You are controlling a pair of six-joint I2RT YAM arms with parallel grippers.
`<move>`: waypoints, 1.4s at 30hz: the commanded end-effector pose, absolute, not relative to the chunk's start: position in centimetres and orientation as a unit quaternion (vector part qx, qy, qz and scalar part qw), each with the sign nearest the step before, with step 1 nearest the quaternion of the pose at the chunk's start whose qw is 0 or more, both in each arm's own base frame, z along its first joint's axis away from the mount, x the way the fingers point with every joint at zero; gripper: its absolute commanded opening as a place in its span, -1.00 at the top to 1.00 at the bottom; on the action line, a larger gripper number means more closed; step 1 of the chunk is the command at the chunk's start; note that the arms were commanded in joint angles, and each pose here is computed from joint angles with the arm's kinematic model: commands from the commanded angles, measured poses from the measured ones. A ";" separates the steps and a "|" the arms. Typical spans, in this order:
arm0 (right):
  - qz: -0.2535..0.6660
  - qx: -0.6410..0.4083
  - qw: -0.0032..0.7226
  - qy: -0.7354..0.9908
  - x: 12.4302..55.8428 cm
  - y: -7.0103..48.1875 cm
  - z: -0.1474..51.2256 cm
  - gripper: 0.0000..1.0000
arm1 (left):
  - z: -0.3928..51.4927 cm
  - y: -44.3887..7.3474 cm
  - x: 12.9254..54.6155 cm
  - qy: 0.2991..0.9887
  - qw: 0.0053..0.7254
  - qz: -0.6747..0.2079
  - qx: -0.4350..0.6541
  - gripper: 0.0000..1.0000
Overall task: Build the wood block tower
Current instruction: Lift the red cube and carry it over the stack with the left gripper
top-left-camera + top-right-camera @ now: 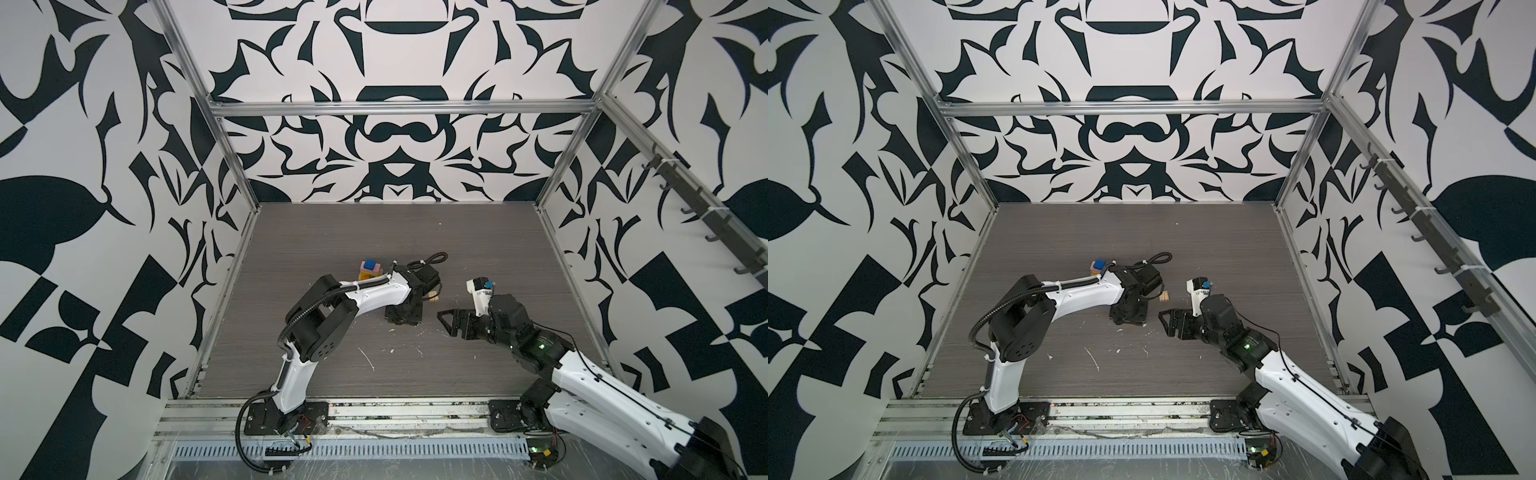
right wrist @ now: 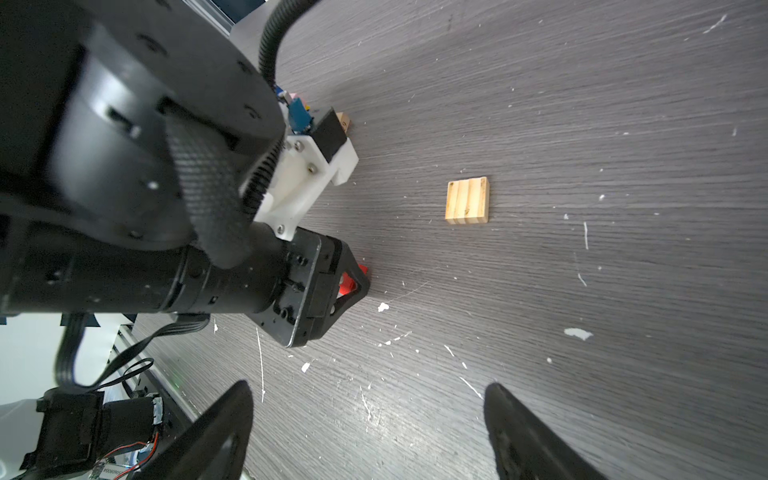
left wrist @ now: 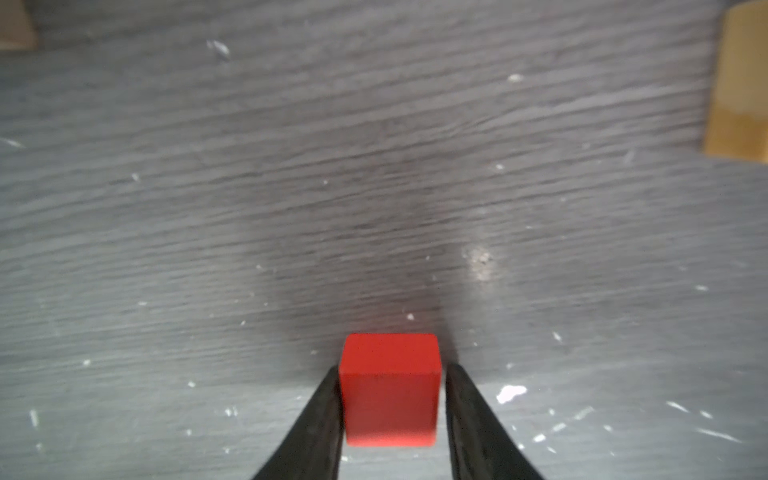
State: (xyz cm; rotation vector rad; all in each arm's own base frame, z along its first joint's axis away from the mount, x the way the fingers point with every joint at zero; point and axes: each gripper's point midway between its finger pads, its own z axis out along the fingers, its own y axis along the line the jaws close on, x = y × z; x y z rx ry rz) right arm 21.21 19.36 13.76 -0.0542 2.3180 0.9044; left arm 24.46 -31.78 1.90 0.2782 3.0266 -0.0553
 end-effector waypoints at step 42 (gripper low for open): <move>0.354 -0.029 0.346 0.868 21.8 19.7 16.6 -0.81 | 12.4 -26.6 29.6 0.975 0.149 -0.016 0.162 0.55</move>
